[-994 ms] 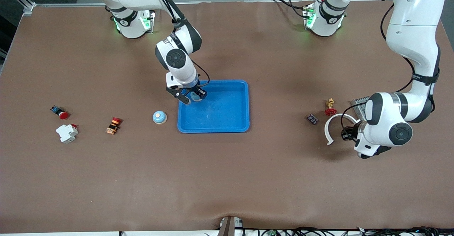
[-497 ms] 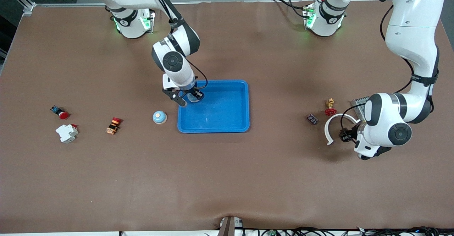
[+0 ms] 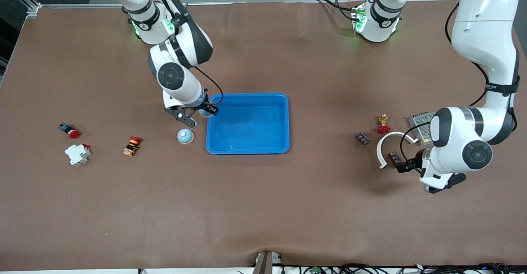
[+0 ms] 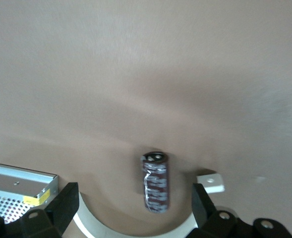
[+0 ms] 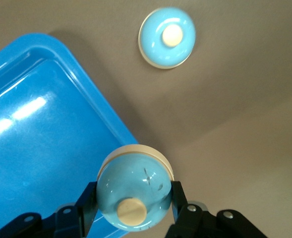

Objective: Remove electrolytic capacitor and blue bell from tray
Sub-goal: 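Carry the capacitor to the white cable and release it with the left gripper, then set the bell beside the first bell while the left gripper rises away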

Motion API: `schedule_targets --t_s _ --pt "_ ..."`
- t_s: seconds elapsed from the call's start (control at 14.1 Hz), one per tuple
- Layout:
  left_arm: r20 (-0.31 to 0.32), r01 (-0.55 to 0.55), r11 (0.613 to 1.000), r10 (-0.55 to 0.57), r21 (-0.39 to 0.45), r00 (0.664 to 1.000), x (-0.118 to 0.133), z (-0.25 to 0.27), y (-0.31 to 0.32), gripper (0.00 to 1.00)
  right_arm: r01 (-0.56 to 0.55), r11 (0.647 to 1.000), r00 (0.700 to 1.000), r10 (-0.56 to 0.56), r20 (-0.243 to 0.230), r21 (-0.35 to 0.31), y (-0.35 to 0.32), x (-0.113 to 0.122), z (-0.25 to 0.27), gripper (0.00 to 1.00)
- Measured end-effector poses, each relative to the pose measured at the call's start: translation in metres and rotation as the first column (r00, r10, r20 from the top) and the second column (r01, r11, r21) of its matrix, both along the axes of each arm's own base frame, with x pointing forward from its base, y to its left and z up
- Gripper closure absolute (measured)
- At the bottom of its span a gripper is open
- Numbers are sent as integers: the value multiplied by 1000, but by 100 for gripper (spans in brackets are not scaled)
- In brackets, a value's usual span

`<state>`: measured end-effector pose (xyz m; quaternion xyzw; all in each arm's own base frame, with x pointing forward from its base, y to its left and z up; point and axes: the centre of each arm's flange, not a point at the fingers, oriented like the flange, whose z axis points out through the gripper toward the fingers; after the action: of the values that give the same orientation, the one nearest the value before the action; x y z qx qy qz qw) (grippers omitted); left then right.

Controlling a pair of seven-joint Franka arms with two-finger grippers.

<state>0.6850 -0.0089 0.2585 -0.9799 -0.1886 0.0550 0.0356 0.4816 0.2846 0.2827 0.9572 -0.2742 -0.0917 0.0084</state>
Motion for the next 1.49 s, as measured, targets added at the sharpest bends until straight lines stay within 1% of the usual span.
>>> schedule_targets --t_s 0.14,0.28,0.5,0.57,0.71,0.85,0.99,1.14,1.28,1.42,1.49 --pt "41 20 1000 -19 -15 999 3 28 -14 0 -34 999 999 34 -2 10 -19 2 4 37" --pt "93 49 998 -46 -33 995 10 59 -39 0 -54 998 998 54 -14 12 -35 1 -1 37" --pt "133 56 998 -51 -38 990 17 81 -45 0 -97 995 995 97 -31 7 -52 -8 -13 37" --pt "137 51 998 -46 -37 990 17 88 -41 0 -118 993 992 118 -33 9 -60 -10 -15 37" --pt "109 47 998 -43 -29 993 11 112 -37 0 -162 986 986 163 -29 23 -85 -14 -16 37" --pt "91 60 998 -57 -26 994 -2 150 -47 0 -198 979 980 199 -13 37 -113 -22 -15 37" --pt "86 76 997 -74 -22 993 -16 186 -57 0 -239 971 971 239 3 19 -127 -35 -14 37" --pt "98 93 996 -91 -16 991 -25 212 -56 0 -262 965 965 262 20 3 -131 -48 -14 37" --pt "126 100 995 -97 -11 987 -30 235 -54 0 -286 958 957 287 32 -19 -136 -57 -16 37" --pt "151 101 995 -98 -8 984 -35 252 -54 0 -299 954 953 300 37 -25 -151 -55 -16 37" --pt "159 101 995 -98 -6 982 -37 258 -54 0 -306 952 951 306 49 -22 -161 -52 -17 37"
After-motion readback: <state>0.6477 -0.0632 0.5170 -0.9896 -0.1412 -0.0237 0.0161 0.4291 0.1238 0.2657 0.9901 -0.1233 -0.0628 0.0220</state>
